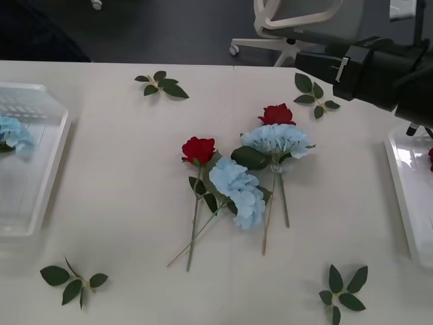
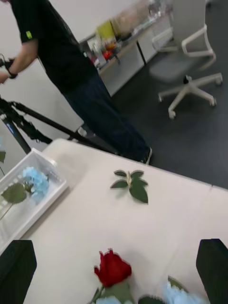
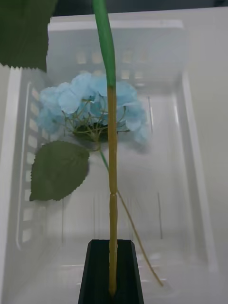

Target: Put the red flowers into the right box and the blue flowers into the left box

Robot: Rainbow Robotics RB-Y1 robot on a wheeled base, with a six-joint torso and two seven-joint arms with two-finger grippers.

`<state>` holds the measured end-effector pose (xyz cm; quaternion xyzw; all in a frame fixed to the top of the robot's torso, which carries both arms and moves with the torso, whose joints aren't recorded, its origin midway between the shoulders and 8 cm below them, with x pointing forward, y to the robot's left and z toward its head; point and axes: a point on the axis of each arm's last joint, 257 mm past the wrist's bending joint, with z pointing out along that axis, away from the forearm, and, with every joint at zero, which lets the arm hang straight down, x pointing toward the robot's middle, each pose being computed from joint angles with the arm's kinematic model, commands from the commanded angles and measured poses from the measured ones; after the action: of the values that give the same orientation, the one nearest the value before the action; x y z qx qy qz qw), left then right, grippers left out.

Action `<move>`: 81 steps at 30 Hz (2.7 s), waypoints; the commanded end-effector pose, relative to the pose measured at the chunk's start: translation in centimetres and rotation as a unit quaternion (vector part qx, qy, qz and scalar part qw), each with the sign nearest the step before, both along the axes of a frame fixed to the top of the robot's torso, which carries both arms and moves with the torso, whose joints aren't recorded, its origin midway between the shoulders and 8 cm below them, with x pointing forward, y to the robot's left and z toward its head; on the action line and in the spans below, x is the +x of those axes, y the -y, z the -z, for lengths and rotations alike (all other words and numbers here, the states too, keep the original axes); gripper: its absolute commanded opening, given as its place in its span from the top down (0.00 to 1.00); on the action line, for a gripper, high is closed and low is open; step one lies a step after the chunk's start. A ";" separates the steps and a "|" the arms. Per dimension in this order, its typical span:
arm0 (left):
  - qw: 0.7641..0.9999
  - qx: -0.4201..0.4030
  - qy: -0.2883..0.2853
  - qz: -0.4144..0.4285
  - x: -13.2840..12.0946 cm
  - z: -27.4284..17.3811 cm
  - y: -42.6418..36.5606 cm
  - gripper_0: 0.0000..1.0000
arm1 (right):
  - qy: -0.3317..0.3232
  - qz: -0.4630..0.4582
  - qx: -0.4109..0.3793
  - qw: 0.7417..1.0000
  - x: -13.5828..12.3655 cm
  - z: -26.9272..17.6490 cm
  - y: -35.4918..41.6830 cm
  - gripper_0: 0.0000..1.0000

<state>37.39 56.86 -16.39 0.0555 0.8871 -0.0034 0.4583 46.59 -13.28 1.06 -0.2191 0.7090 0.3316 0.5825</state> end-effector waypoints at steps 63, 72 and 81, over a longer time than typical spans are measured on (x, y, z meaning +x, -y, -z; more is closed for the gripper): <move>0.966 -0.071 -0.020 0.247 3.6 -1.1 22.9 0.00 | -0.393 0.316 -0.148 0.851 2.0 20.4 4.2 0.00; 0.967 -0.156 -0.020 0.201 5.0 -1.1 31.1 0.00 | -0.409 0.315 -0.166 0.840 3.3 21.4 3.1 0.00; 0.969 -0.200 -0.079 0.125 5.8 -0.8 35.8 0.00 | -0.411 0.309 -0.190 0.837 3.1 22.7 2.0 0.00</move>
<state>42.78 22.25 -17.17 0.0742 0.8817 -0.2537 0.3908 48.70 -16.46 -23.25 0.0461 0.9683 0.0440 0.2416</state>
